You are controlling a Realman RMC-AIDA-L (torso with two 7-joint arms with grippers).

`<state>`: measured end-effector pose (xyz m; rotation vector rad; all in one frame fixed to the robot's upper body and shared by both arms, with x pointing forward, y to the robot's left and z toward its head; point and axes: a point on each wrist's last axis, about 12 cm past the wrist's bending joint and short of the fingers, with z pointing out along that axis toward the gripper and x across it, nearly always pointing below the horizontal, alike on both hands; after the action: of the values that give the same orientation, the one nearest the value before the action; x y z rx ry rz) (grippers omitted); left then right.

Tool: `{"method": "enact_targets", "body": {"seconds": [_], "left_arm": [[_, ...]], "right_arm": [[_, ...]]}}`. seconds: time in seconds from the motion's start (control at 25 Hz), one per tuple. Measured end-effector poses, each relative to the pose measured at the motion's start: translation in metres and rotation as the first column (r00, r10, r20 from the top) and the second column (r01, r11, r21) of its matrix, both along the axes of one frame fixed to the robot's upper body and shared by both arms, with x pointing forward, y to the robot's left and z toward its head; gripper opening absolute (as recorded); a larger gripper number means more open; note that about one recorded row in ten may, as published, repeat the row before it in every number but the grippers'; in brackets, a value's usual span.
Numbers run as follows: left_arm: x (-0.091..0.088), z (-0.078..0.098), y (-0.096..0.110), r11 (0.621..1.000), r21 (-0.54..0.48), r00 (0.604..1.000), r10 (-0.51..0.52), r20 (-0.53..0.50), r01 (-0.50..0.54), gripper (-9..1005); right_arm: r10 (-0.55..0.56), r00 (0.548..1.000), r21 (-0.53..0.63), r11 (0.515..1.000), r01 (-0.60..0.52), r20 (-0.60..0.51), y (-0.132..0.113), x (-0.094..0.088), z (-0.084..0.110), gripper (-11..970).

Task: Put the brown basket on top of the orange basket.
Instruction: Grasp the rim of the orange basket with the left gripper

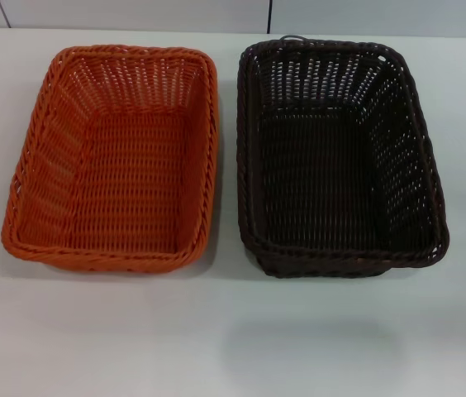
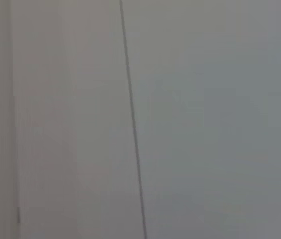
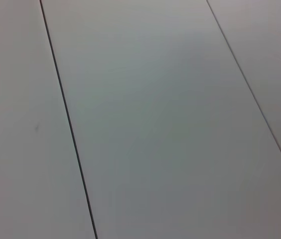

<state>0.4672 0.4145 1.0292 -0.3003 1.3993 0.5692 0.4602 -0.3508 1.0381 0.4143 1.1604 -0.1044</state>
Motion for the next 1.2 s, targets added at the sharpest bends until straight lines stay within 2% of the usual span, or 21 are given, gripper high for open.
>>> {"method": "enact_targets", "body": {"seconds": [0.24,0.36,0.4,0.44,0.52,0.72,0.8,0.84,0.88,0.96,1.0,1.04,1.08,1.2], "left_arm": [[0.003,0.001,-0.003,1.0,0.004,1.0,-0.022,-0.002,0.022,805],[0.026,0.009,0.0,0.987,-0.02,0.987,-0.157,-0.046,0.156,805],[0.028,0.01,0.001,0.986,-0.025,0.984,-0.168,-0.05,0.167,804],[0.038,0.018,0.007,0.975,-0.064,0.972,-0.217,-0.086,0.212,804],[0.044,0.022,0.01,0.971,-0.077,0.965,-0.234,-0.115,0.227,804],[0.068,0.055,0.019,0.966,-0.079,0.934,-0.258,-0.247,0.246,804],[0.075,0.068,0.018,0.963,-0.082,0.907,-0.268,-0.325,0.255,804],[0.084,0.085,0.011,0.959,-0.081,0.876,-0.281,-0.392,0.272,804],[0.084,0.085,0.011,0.959,-0.081,0.876,-0.281,-0.392,0.272,805],[0.089,0.098,0.005,0.956,-0.085,0.842,-0.287,-0.456,0.28,805],[0.089,0.098,0.005,0.956,-0.085,0.842,-0.287,-0.456,0.28,805],[0.096,0.117,-0.007,0.95,-0.105,0.785,-0.303,-0.541,0.295,805],[0.097,0.122,-0.011,0.945,-0.113,0.767,-0.314,-0.559,0.306,805],[0.103,0.138,-0.031,0.911,-0.173,0.665,-0.395,-0.634,0.376,805]], "right_arm": [[0.005,1.0,0.011,1.0,-0.005,-0.001,0.0,0.0,-0.001,830],[0.005,1.0,0.012,1.0,-0.005,-0.001,0.0,0.0,-0.001,830],[0.006,1.0,0.013,1.0,-0.006,0.0,0.0,0.001,0.0,830],[0.006,1.0,0.013,1.0,-0.006,0.001,0.0,0.001,0.0,830],[0.007,1.0,0.014,1.0,-0.007,0.005,0.0,0.001,0.0,830],[0.012,1.0,0.018,1.0,-0.013,0.014,0.001,0.003,0.002,830],[0.015,1.0,0.024,1.0,-0.016,0.016,0.001,0.004,0.002,830],[0.018,1.0,0.028,0.999,-0.019,0.019,0.001,0.005,0.002,830],[0.018,1.0,0.028,0.999,-0.019,0.019,0.001,0.005,0.002,830],[0.021,1.0,0.03,0.999,-0.022,0.021,0.001,0.006,0.003,830],[0.023,1.0,0.032,0.999,-0.023,0.02,0.001,0.006,0.003,831],[0.025,0.999,0.033,0.999,-0.026,0.019,0.001,0.006,0.003,831],[0.025,0.999,0.033,0.999,-0.026,0.019,0.001,0.006,0.003,831],[0.032,0.999,0.031,0.999,-0.033,0.019,0.002,0.008,0.003,831]]}}
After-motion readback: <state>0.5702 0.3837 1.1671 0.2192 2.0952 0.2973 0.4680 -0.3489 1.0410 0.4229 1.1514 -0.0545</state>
